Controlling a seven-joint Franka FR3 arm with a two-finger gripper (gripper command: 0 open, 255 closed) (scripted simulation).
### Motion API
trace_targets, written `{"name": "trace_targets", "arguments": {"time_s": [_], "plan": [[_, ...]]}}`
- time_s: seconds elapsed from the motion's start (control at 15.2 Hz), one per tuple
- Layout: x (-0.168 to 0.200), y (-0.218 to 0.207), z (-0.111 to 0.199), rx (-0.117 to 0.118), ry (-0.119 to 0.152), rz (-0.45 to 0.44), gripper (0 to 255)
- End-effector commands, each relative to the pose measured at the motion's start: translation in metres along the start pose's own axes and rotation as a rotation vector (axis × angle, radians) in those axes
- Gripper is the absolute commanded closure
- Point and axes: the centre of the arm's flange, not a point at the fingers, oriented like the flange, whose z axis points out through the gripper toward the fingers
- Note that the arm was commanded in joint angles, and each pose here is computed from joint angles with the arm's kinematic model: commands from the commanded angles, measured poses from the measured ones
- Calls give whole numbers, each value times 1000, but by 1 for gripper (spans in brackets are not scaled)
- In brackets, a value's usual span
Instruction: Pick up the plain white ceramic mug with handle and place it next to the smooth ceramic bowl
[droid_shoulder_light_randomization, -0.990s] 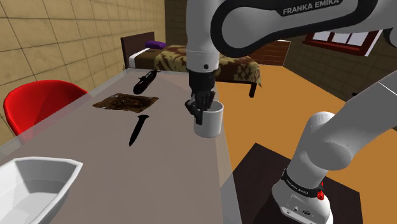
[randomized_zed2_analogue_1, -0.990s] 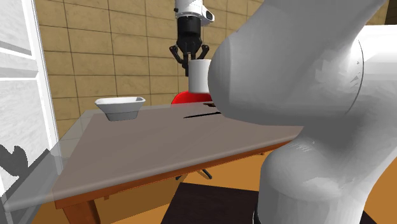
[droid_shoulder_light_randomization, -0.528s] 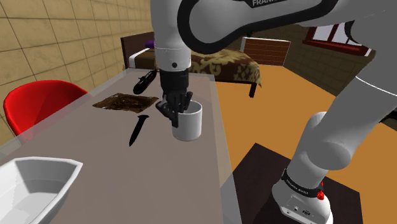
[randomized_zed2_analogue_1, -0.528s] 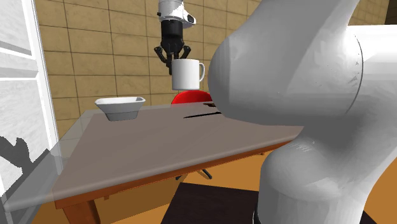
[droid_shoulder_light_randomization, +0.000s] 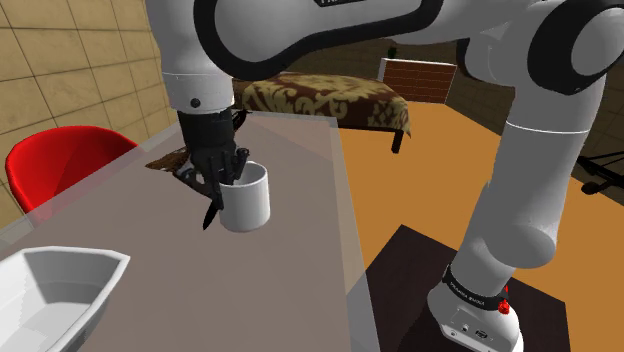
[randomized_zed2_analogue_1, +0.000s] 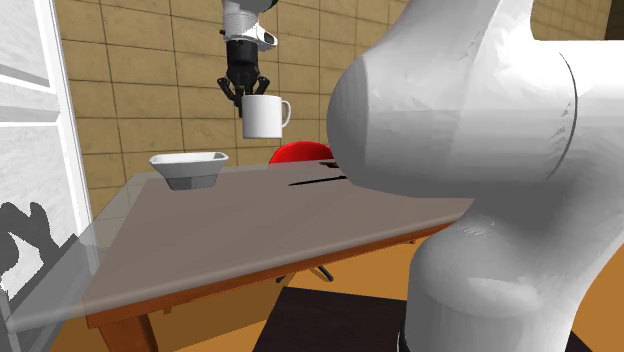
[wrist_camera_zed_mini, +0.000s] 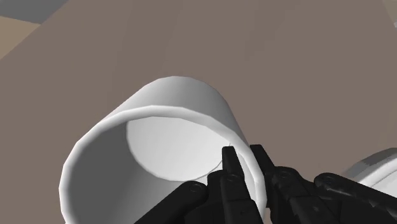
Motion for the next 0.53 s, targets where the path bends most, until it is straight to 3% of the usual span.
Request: {"name": "trace_targets", "arguments": {"time_s": [0.0,0.46], "plan": [[18,-20,0,0,1,3,255],[64,-86,1,0,1,3,255]]}}
